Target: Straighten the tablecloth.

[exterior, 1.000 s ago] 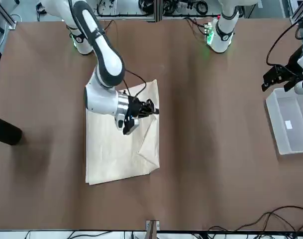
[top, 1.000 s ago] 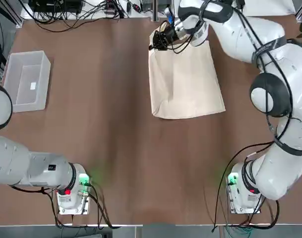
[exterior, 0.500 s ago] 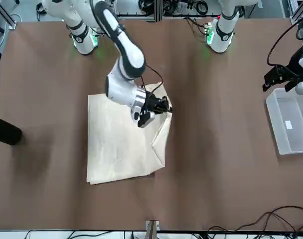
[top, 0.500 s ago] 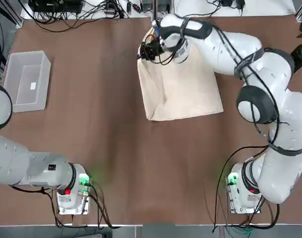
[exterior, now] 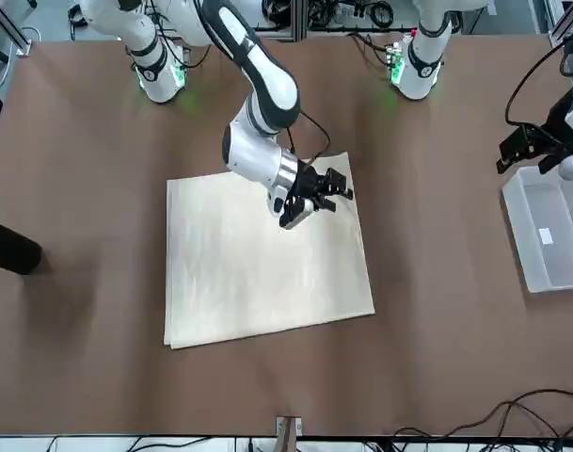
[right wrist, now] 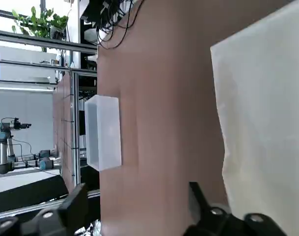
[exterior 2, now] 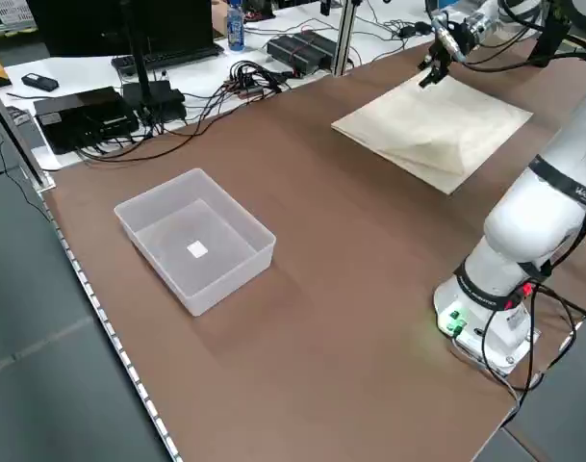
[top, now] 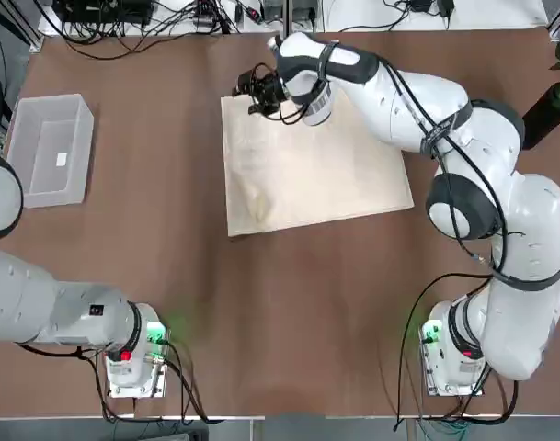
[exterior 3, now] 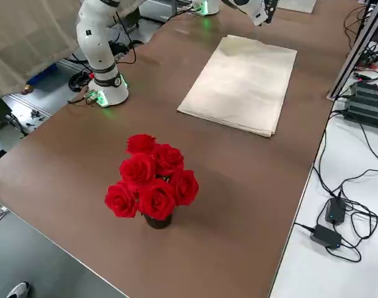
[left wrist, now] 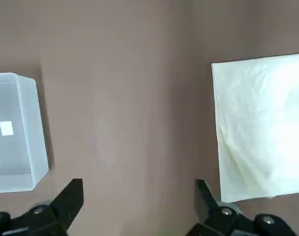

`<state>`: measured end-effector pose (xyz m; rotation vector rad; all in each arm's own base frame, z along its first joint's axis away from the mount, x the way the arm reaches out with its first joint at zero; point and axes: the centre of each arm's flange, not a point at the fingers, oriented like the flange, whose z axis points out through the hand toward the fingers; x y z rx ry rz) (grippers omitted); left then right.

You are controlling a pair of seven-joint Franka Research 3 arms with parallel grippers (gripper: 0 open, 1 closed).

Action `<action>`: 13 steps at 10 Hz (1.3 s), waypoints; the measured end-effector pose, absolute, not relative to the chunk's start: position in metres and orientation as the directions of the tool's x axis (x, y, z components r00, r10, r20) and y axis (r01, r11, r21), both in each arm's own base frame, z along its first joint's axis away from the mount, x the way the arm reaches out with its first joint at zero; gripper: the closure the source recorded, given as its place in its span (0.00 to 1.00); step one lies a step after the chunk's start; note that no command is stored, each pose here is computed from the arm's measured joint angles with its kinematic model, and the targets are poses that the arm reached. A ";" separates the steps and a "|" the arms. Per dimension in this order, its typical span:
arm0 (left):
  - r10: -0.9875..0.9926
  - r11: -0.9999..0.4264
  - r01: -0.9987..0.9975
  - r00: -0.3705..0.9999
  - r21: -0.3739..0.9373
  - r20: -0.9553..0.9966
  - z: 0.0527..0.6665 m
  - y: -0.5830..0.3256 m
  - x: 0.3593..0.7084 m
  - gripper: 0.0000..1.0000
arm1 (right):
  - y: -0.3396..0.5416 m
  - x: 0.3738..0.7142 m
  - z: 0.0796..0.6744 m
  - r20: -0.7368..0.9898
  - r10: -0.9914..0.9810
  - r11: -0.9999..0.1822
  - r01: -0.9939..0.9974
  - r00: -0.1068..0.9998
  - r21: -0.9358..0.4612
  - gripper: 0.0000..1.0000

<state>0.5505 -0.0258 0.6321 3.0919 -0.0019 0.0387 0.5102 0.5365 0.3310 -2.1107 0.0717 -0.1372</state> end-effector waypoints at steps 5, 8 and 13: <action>-0.001 -0.999 -0.002 1.000 0.049 0.022 0.630 -0.026 0.552 0.00 | 0.473 0.566 0.337 0.117 -0.133 -0.560 0.022 0.984 -0.828 0.00; -0.001 -0.999 -0.002 1.000 0.049 0.021 0.630 -0.026 0.552 0.00 | 0.415 0.595 0.369 0.142 -0.006 -0.598 0.110 0.990 -0.794 0.00; -0.001 -0.999 -0.002 1.000 0.049 0.025 0.631 -0.026 0.552 0.00 | 0.236 0.634 0.437 0.119 0.252 -0.762 0.273 0.960 -0.587 0.00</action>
